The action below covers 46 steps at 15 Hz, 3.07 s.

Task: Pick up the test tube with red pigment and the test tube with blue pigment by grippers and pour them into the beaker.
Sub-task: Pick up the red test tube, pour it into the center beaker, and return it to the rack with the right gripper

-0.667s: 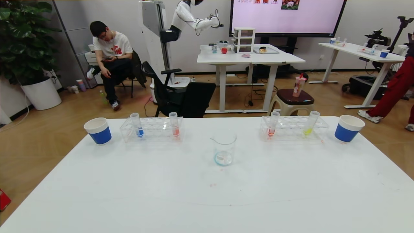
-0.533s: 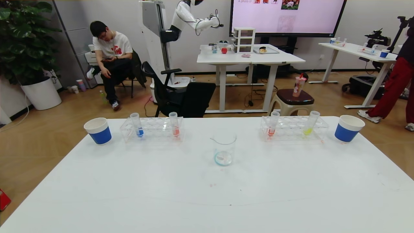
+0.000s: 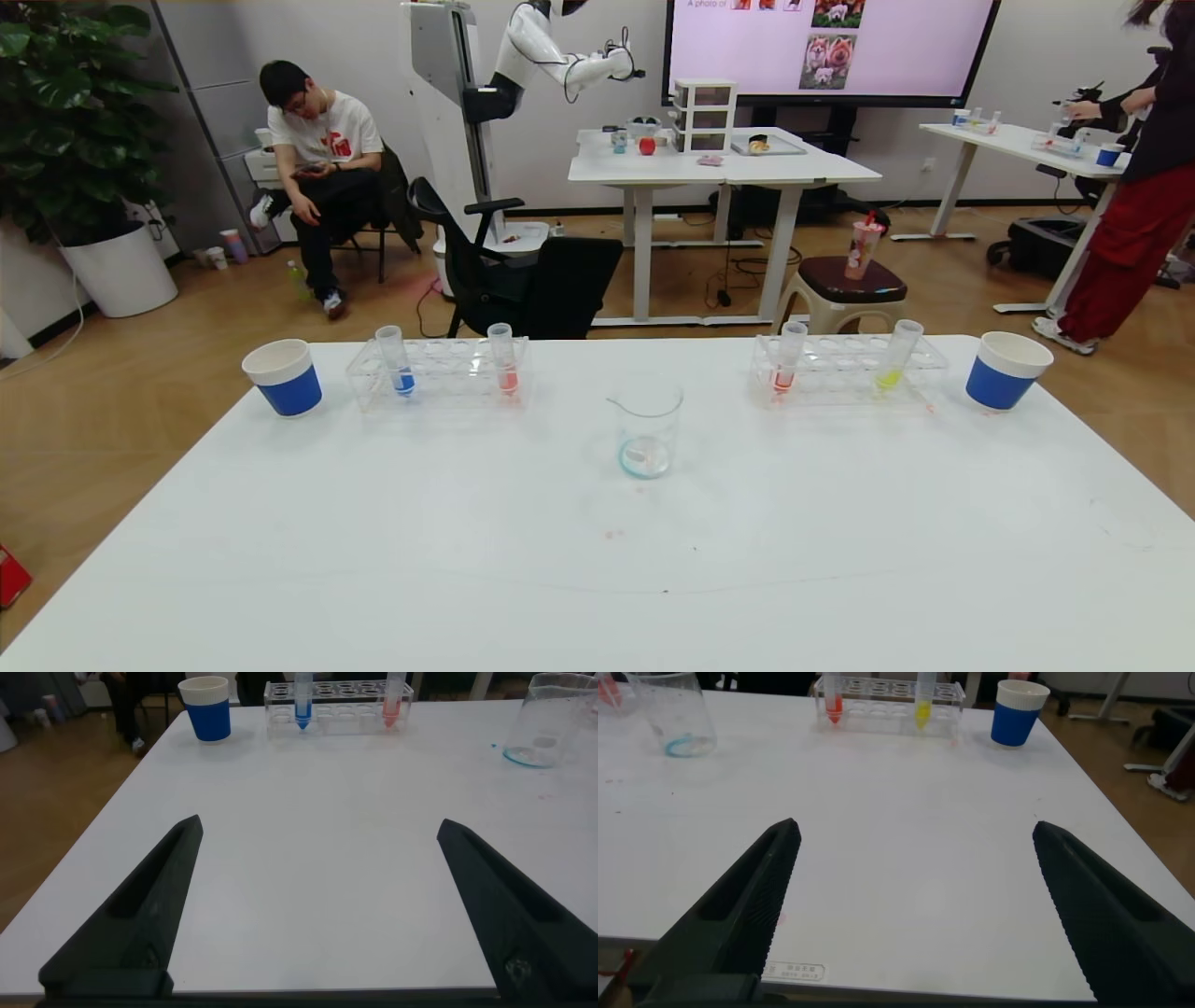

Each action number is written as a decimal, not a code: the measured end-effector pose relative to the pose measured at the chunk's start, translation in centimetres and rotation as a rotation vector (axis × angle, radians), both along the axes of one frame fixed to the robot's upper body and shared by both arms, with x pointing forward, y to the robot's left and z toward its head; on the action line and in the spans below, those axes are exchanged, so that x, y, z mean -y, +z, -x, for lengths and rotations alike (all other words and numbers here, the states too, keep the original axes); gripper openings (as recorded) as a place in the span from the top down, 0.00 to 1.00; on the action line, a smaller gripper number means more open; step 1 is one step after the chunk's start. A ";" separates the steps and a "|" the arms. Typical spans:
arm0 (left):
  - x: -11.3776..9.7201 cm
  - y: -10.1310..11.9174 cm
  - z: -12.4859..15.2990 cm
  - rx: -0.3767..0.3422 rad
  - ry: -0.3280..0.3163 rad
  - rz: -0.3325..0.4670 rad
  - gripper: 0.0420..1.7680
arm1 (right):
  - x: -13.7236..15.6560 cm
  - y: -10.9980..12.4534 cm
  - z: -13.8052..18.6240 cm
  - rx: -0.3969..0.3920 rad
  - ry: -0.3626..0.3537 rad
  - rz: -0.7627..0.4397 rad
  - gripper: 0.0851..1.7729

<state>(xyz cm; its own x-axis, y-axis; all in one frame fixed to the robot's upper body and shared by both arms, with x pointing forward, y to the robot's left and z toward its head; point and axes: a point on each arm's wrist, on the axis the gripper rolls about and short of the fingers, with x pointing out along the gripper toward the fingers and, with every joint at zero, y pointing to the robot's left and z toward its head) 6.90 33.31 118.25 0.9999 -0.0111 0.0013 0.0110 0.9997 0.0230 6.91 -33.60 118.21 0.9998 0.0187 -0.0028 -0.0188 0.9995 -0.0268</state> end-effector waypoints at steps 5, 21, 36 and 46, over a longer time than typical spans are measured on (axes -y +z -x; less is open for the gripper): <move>0.0 0.0 0.0 0.000 0.000 0.000 0.01 | 0.0 0.0 0.0 0.000 0.000 0.000 0.02; 0.0 0.0 0.0 0.000 0.000 0.000 0.01 | -1.9 13.0 -17.3 0.043 0.155 -0.022 0.02; 0.0 0.0 0.0 0.000 0.000 0.000 0.01 | -9.7 1.6 -40.1 0.015 0.269 -0.143 0.02; 0.0 0.0 0.0 0.000 0.000 0.000 0.01 | -9.5 -1.3 -44.1 0.030 0.165 -0.146 0.02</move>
<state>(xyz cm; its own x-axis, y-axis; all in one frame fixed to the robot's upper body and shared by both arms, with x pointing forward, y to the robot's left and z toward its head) 6.90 33.31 118.25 0.9999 -0.0106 0.0013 0.0106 0.9997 0.0230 50.99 -24.14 116.91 0.9827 0.1805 0.0412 -0.1841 0.9762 0.1149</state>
